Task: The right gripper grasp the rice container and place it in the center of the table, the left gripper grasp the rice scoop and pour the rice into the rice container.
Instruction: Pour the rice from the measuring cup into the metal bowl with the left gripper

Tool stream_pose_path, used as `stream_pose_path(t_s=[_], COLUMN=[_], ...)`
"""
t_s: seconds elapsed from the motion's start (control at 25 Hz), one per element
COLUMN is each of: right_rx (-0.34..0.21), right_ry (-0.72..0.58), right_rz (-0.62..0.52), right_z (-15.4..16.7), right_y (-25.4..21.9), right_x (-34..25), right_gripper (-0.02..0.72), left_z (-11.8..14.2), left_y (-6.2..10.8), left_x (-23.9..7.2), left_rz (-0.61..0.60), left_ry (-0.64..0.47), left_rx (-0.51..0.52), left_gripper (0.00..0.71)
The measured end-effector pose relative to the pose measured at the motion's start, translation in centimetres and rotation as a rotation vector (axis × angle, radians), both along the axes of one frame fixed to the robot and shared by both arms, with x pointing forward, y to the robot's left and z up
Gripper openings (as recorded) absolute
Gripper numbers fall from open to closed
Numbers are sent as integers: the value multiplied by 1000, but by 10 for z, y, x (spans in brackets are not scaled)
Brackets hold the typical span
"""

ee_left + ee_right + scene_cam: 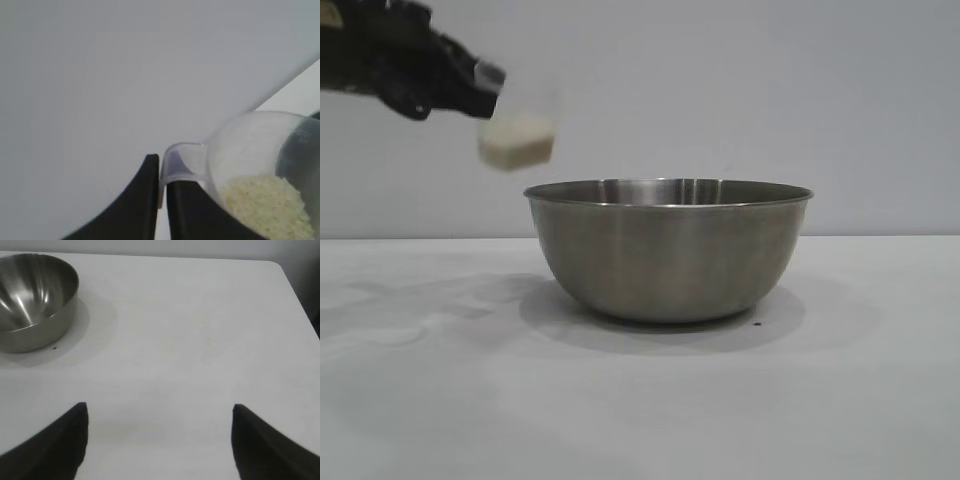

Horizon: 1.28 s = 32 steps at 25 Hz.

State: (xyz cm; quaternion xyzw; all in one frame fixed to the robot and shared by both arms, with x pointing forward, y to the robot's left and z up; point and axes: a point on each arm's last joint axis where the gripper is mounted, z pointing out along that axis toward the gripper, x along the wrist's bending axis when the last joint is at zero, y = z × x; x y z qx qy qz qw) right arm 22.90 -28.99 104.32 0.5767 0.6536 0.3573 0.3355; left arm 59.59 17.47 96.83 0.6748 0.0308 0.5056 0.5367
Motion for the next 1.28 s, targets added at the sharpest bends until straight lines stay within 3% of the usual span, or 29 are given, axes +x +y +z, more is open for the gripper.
stream_pose_path(t_s=[0.16, 0.52, 0.84, 1.28], right_rx=[0, 0, 0, 0], right_ry=[0, 0, 0, 0], right_rz=[0, 0, 0, 0], right_z=[0, 0, 0, 0], right_y=[0, 0, 0, 0], right_x=[0, 0, 0, 0], right_gripper=[505, 505, 505, 505], left_z=[9, 12, 11, 5], left_y=[-9, -48, -68, -78], left_x=[3, -11, -21, -25], left_rz=[-43, -158, -186, -193], left_ry=[-145, -444, -636, -879], left_rx=[118, 379, 522, 771], left_gripper=[0, 0, 0, 0])
